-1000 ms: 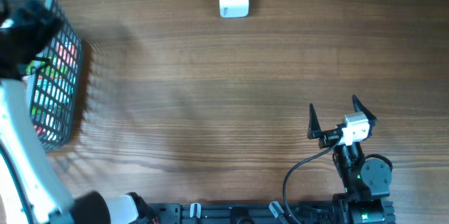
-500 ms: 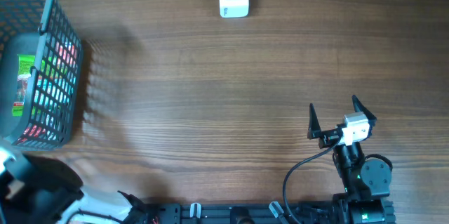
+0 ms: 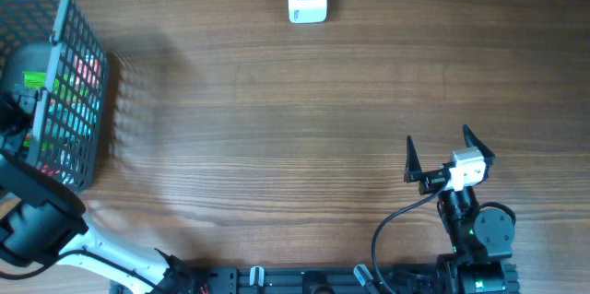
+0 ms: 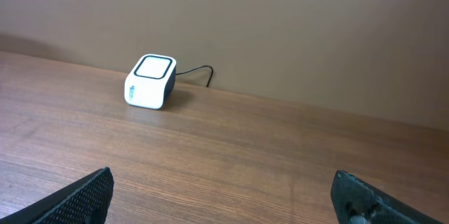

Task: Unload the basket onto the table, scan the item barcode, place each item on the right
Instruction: 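Reach the left gripper into the grey basket toward the packages, then grasp the light green wet-wipe pack with the left gripper and lift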

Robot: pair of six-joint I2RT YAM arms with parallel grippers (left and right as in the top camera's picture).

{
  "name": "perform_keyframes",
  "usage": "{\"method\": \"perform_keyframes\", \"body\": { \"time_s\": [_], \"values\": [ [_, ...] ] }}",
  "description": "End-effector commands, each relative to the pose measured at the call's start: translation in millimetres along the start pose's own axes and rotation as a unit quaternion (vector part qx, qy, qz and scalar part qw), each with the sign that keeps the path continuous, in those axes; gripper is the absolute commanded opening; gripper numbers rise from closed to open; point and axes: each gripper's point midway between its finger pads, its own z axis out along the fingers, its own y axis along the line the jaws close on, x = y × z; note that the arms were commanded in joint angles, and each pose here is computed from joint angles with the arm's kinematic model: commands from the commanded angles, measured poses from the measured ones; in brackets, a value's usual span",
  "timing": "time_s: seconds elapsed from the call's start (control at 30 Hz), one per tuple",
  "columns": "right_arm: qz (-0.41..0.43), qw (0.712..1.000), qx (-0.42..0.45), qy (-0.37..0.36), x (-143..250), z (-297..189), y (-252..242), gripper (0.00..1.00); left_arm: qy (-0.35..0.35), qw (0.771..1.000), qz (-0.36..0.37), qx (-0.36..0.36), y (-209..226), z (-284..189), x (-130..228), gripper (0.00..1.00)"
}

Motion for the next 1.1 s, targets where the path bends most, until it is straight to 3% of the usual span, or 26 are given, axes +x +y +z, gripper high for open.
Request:
{"method": "perform_keyframes", "body": {
  "time_s": [0.0,0.23,0.33,0.43,0.57,0.7,0.87,0.97,1.07],
  "values": [
    [-0.003,1.000,0.008,-0.001,0,0,-3,1.00,0.026,0.999,0.025,0.019,-3,19,14,0.93],
    [-0.003,1.000,0.008,-0.001,0,0,-3,1.00,0.028,0.999,0.028,0.021,0,39,24,0.87],
    [-0.003,1.000,0.008,-0.001,0,0,-3,1.00,0.031,0.998,0.027,0.040,-7,40,25,0.34],
    [-0.002,1.000,0.008,-0.001,0,0,-3,1.00,0.037,0.995,0.025,0.087,-22,29,24,0.27],
    [-0.003,1.000,0.008,-0.001,0,0,-3,1.00,0.007,0.994,0.021,0.106,-24,1,11,0.04],
    [-0.003,1.000,0.008,-0.001,0,0,-3,1.00,-0.044,0.989,0.011,0.139,-34,-46,-6,0.04],
    [-0.002,1.000,0.008,-0.001,0,0,-3,1.00,-0.175,0.962,0.031,0.209,-62,-170,-24,0.04],
    [-0.003,1.000,0.008,-0.001,0,0,-3,1.00,-0.240,0.938,0.039,0.249,-72,-241,-14,0.04],
    [-0.003,1.000,0.008,-0.001,0,0,-3,1.00,-0.271,0.921,0.065,0.271,-81,-283,14,0.04]
  ]
}}
